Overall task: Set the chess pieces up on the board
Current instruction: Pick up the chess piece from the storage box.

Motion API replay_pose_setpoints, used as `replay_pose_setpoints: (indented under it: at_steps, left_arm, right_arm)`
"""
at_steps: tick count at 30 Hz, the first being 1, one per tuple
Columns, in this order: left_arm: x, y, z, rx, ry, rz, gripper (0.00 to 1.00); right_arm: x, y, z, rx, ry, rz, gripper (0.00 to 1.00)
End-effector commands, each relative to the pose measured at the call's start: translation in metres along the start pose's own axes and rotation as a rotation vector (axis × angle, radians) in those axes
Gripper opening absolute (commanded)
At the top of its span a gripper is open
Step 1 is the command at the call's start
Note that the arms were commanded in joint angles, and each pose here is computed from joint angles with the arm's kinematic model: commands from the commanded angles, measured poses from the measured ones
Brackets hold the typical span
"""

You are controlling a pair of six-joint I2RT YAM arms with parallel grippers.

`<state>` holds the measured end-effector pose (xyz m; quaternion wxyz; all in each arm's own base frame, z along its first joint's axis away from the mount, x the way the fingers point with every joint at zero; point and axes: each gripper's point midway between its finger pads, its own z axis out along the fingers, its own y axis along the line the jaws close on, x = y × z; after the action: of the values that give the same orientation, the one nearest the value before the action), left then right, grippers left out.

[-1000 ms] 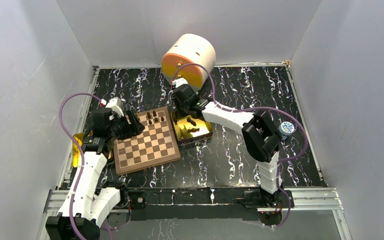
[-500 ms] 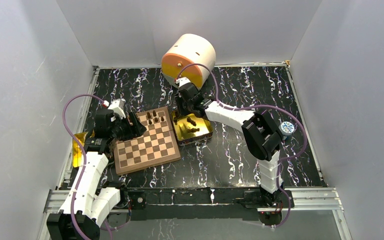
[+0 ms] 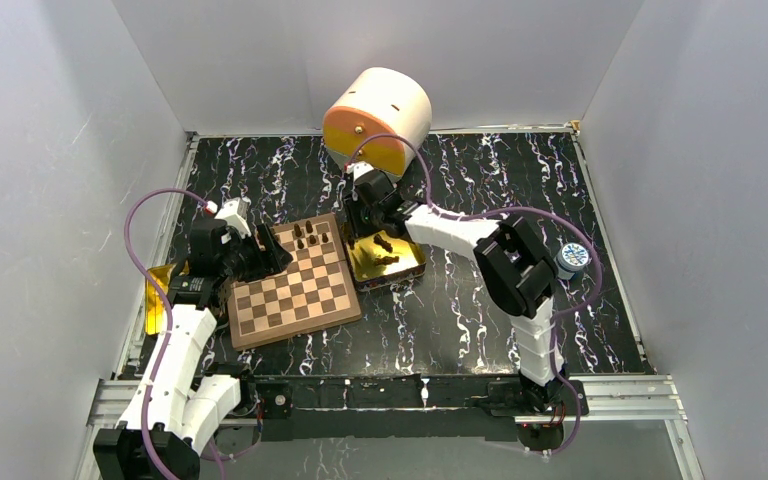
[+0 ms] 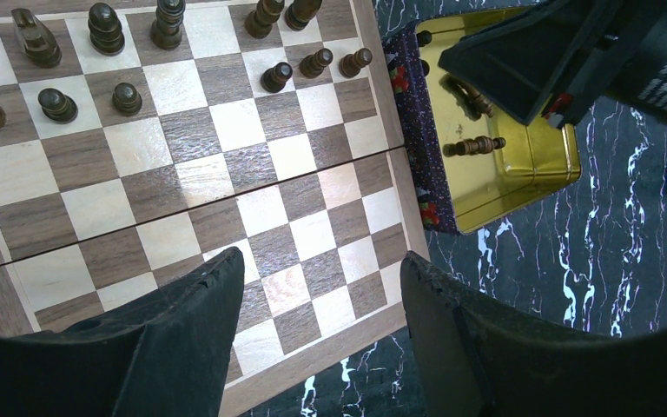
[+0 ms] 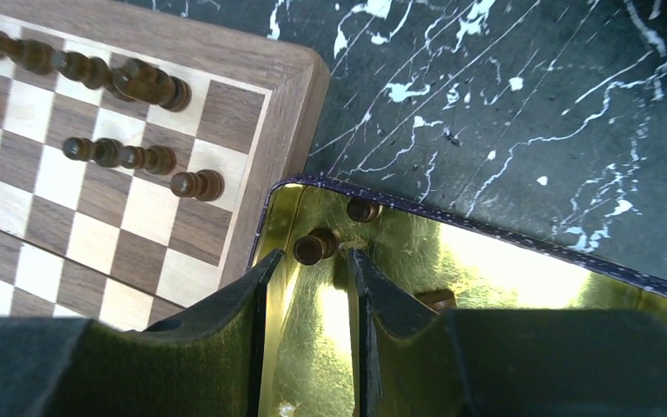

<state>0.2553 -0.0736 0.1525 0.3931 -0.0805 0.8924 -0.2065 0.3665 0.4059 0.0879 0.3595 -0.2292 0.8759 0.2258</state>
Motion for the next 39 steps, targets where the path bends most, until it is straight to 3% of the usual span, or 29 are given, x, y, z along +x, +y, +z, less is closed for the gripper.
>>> replay_pose_setpoints:
  at_steps: [1, 15, 21, 27, 39]
  left_arm:
    - [-0.004, 0.000, -0.003, 0.002, -0.030, 0.014, 0.64]
    - [-0.005, 0.001, -0.003, -0.005, -0.034, 0.013, 0.64]
    - [-0.004, 0.001, -0.003, -0.005, -0.031, 0.013, 0.64]
    - [-0.004, 0.002, -0.003, -0.006, -0.032, 0.014, 0.64]
    - [-0.005, 0.002, -0.003, -0.009, -0.033, 0.014, 0.64]
  right_arm:
    - [-0.005, 0.016, 0.011, -0.034, -0.019, -0.035, 0.40]
    - [0.010, 0.008, 0.026, 0.071, 0.033, -0.093, 0.35]
    - [-0.001, 0.009, 0.021, 0.081, 0.010, -0.107, 0.40]
    - [-0.008, 0.012, 0.021, 0.077, -0.007, -0.130, 0.39]
    - [-0.011, 0.007, 0.016, 0.107, -0.006, -0.156, 0.25]
